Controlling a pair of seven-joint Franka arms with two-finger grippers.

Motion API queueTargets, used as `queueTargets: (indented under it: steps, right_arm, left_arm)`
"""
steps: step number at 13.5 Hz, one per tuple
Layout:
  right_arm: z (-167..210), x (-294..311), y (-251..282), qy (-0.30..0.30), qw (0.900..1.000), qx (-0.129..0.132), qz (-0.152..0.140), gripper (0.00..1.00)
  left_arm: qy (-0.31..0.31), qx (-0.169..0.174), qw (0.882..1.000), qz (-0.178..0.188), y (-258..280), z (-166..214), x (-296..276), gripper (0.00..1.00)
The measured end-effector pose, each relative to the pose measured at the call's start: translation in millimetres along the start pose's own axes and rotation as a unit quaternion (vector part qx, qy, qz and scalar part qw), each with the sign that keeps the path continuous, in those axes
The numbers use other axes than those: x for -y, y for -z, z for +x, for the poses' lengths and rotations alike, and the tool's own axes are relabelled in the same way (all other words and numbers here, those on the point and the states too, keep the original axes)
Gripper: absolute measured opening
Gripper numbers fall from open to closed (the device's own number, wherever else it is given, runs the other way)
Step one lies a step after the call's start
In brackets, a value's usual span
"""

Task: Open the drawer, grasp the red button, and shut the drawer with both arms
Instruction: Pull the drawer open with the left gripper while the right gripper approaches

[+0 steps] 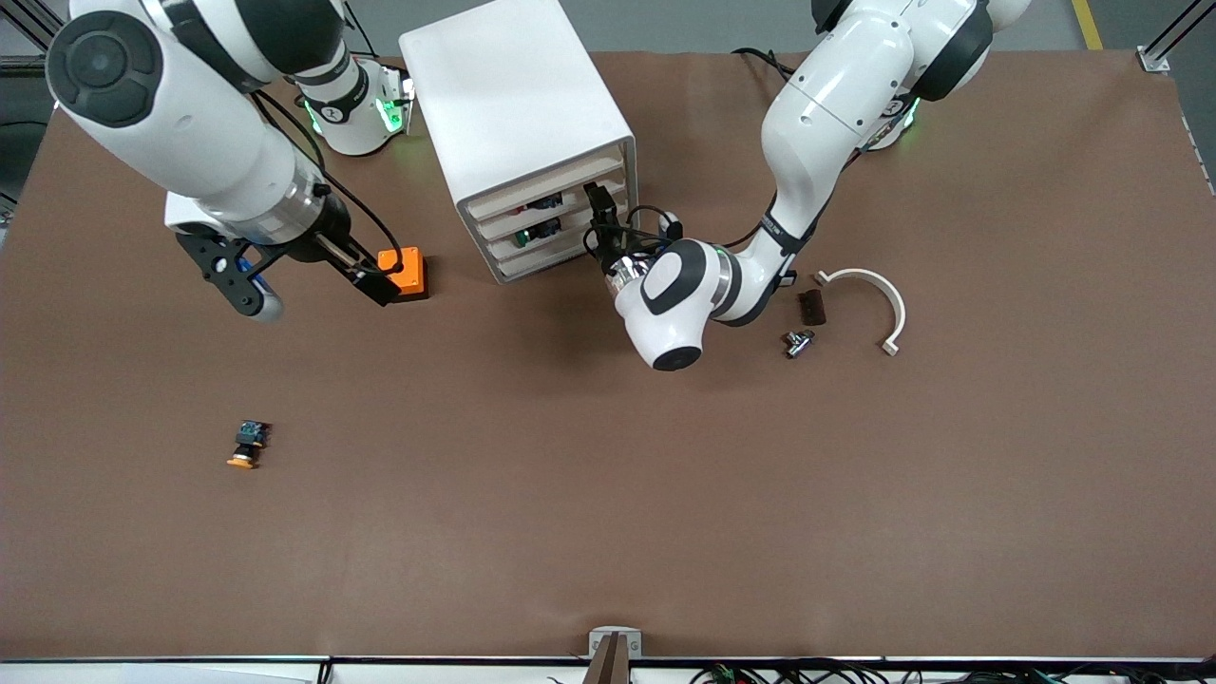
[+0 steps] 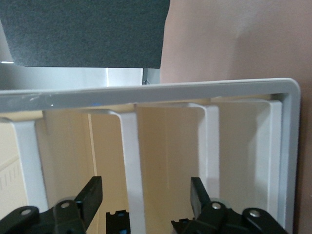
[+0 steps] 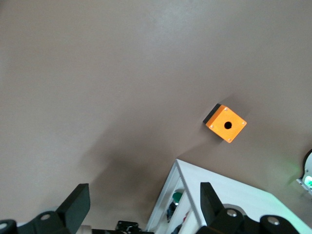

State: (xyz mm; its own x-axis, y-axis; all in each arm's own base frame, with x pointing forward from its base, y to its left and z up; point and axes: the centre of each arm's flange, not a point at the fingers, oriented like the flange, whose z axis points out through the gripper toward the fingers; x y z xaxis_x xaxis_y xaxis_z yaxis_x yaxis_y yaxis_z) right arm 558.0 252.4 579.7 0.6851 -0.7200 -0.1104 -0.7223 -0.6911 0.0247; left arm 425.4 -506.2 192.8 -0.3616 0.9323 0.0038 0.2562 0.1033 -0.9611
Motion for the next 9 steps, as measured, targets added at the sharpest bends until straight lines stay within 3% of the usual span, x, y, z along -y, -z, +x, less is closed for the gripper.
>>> queueTargets:
  steps: [3,5,6,7,9]
  right_arm:
    - [-20.1,14.3,-5.9,-0.034,0.999,-0.002,0.000,1.00]
    - [-36.3,24.7,-11.2,-0.059,0.998,-0.004,0.007,1.00]
    - [-43.1,29.6,-13.3,-0.067,0.998,-0.005,0.012,1.00]
    - [-46.9,32.5,-15.5,-0.073,0.997,-0.006,0.014,1.00]
    - [-45.3,33.9,-19.0,-0.080,0.997,-0.006,0.011,1.00]
  left_arm:
    - [0.010,-0.006,1.000,0.007,-1.9,0.8,2.0,0.44]
    - [0.010,-0.007,1.000,0.008,-2.1,1.0,2.2,0.27]
    - [0.010,-0.007,1.000,0.008,-2.3,0.9,2.3,0.27]
    - [0.009,-0.008,1.000,0.009,-3.0,0.7,2.8,0.19]
    - [0.009,-0.009,1.000,0.009,-3.1,0.3,3.5,0.14]
